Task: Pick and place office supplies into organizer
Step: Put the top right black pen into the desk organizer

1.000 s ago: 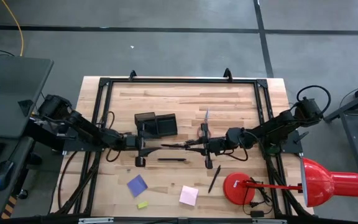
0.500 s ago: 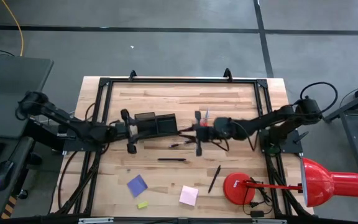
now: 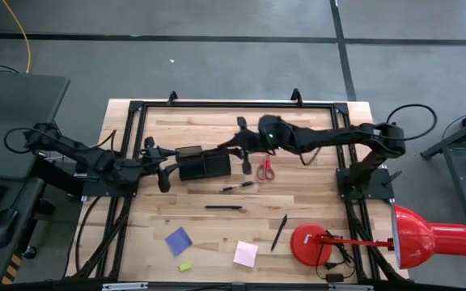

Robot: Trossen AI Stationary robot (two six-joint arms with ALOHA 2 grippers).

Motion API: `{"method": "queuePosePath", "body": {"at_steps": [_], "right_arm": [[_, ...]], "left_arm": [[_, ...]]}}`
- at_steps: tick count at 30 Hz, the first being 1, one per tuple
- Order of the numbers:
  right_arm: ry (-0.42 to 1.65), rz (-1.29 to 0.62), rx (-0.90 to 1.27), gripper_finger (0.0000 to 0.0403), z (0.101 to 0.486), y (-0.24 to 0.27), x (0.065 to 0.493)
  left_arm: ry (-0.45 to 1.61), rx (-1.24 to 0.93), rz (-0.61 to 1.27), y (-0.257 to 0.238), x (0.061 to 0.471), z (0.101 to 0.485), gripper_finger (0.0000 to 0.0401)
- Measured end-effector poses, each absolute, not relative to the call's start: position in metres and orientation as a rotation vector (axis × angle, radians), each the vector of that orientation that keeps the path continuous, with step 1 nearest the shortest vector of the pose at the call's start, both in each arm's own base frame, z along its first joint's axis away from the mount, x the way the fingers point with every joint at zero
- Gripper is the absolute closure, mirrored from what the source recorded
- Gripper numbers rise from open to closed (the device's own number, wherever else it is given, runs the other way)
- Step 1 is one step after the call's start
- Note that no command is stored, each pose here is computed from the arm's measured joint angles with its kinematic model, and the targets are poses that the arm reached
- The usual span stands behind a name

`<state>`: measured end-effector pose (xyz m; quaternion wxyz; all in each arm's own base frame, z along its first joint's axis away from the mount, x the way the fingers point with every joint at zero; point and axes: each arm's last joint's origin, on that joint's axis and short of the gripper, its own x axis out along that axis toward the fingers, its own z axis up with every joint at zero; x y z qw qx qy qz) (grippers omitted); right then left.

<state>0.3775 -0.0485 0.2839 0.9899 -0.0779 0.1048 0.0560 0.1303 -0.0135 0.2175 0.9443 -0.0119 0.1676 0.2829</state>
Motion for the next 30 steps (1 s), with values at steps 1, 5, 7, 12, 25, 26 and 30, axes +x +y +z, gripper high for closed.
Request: {"method": "queuePosePath", "body": {"at_steps": [1, 5, 7, 12, 25, 26, 30], "right_arm": [[0.231, 0.108, -0.156, 0.0387, 0.282, -0.052, 0.383], [0.322, 0.117, -0.158, 0.0387, 0.275, -0.062, 0.408], [0.368, 0.138, -0.160, 0.0387, 0.274, -0.065, 0.420], [0.481, 0.172, -0.162, 0.0387, 0.272, -0.069, 0.447], [0.599, 0.220, -0.153, 0.0376, 0.254, -0.094, 0.474], [0.604, 0.221, -0.147, 0.0379, 0.251, -0.097, 0.474], [0.609, 0.233, -0.124, 0.0382, 0.245, -0.108, 0.474]], "left_arm": [[0.352, -0.024, 0.584, -0.013, 0.130, 0.216, 0.0217], [0.398, -0.044, 0.605, -0.012, 0.126, 0.211, 0.0217], [0.414, -0.064, 0.600, -0.012, 0.125, 0.209, 0.0217], [0.449, -0.087, 0.591, -0.012, 0.123, 0.205, 0.0217], [0.495, -0.097, 0.616, -0.013, 0.127, 0.198, 0.0217], [0.500, -0.094, 0.617, -0.013, 0.128, 0.198, 0.0217], [0.520, -0.081, 0.626, -0.014, 0.131, 0.195, 0.0217]]}}
